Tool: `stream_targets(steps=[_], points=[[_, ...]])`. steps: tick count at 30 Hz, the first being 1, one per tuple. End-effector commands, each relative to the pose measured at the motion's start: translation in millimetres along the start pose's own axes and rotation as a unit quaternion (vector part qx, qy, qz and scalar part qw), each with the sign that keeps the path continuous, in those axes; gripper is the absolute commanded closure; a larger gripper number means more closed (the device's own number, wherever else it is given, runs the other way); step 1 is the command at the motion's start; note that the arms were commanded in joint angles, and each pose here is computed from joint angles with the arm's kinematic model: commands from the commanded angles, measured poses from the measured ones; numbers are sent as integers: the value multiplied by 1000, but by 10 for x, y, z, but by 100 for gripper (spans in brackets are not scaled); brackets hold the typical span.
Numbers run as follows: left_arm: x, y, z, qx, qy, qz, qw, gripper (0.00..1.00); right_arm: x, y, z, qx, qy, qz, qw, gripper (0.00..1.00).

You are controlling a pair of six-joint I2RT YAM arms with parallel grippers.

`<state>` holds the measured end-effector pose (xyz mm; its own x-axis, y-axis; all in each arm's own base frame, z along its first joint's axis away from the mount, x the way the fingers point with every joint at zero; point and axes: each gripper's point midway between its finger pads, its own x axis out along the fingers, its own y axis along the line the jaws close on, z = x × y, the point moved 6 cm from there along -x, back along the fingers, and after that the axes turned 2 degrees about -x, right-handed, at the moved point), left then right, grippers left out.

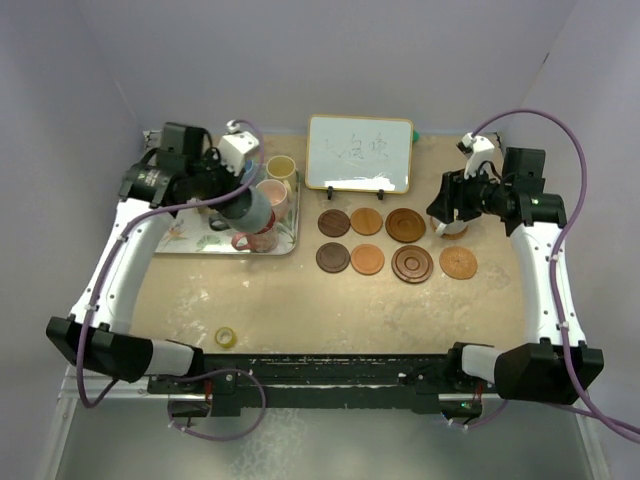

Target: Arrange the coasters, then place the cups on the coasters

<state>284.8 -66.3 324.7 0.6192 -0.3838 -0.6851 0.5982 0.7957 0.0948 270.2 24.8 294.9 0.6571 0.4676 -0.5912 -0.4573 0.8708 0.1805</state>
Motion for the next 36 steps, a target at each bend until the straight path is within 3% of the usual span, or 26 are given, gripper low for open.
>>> stream_targets(steps=[1, 7, 13, 18, 27, 36], points=[[81, -334, 601, 5, -89, 3, 996, 97, -39, 51, 41, -18, -22, 5, 1000, 39], [562, -980, 705, 47, -57, -31, 997, 97, 37, 103, -7, -19, -25, 44, 999, 38], [991, -1590, 334, 84, -2, -65, 994, 97, 32, 50, -137, 0, -12, 3, 1000, 39], [1227, -1870, 65, 101, 27, -86, 991, 97, -8, 21, -199, 1, -17, -30, 999, 39], [1547, -2041, -352, 106, 84, -77, 988, 97, -42, -33, -339, -20, 2, -61, 998, 38], [1711, -2127, -606, 114, 105, -71, 985, 96, 25, -95, -365, -23, 13, -64, 998, 38]])
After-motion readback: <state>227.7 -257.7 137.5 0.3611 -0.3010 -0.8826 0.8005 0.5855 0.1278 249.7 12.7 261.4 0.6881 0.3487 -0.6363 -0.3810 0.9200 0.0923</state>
